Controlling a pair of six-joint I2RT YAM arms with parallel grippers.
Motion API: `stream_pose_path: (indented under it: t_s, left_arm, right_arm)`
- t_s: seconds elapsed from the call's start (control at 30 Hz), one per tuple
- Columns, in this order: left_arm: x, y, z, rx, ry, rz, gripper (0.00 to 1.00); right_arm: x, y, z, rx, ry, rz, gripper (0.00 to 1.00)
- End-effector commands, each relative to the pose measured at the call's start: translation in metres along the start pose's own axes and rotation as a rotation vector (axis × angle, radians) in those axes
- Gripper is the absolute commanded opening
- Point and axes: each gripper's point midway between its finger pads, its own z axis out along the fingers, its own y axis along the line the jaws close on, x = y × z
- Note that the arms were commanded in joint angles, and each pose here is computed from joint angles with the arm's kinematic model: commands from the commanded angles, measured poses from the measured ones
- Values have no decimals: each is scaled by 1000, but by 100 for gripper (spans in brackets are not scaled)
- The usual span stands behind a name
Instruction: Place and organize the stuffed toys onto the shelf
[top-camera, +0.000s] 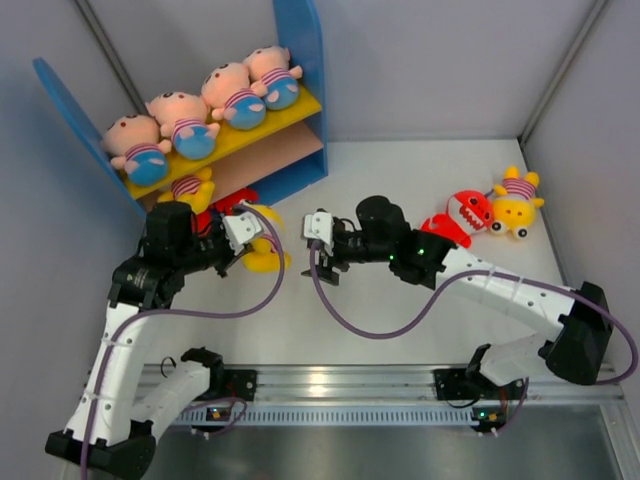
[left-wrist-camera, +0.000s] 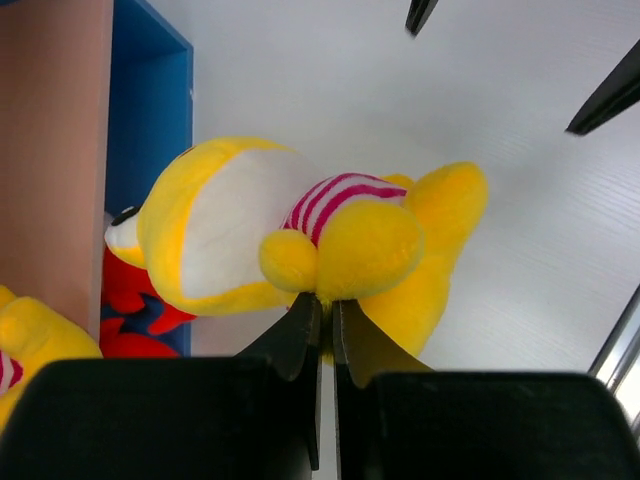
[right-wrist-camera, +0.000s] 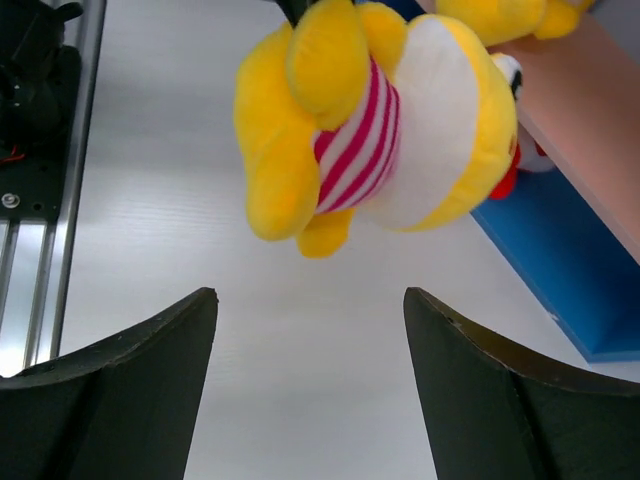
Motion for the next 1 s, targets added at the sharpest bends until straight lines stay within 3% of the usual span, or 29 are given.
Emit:
stream_pose_path:
  t_s: [0.0,0.47,0.63,0.77,0.97]
  left_arm:
    - [-6,28,5,-112,-11,29,0]
    - [-13,84,22,-277,1,98,0]
    - [-19,106,41,-313,-33,181,0]
    - [-27,146,57,-448,-71,287,0]
    - [-11,166,89,-499,-117,326,0]
  right_arm:
    - [-22,-27,-28,123,-89,21,76]
    - [0,-46,-105,347,-101,32,78]
    - [13,-42,-113,357,-88,36,78]
    - [22,-38,-114,352,-64,49,78]
    - [29,-36,-117,354,-45,49,78]
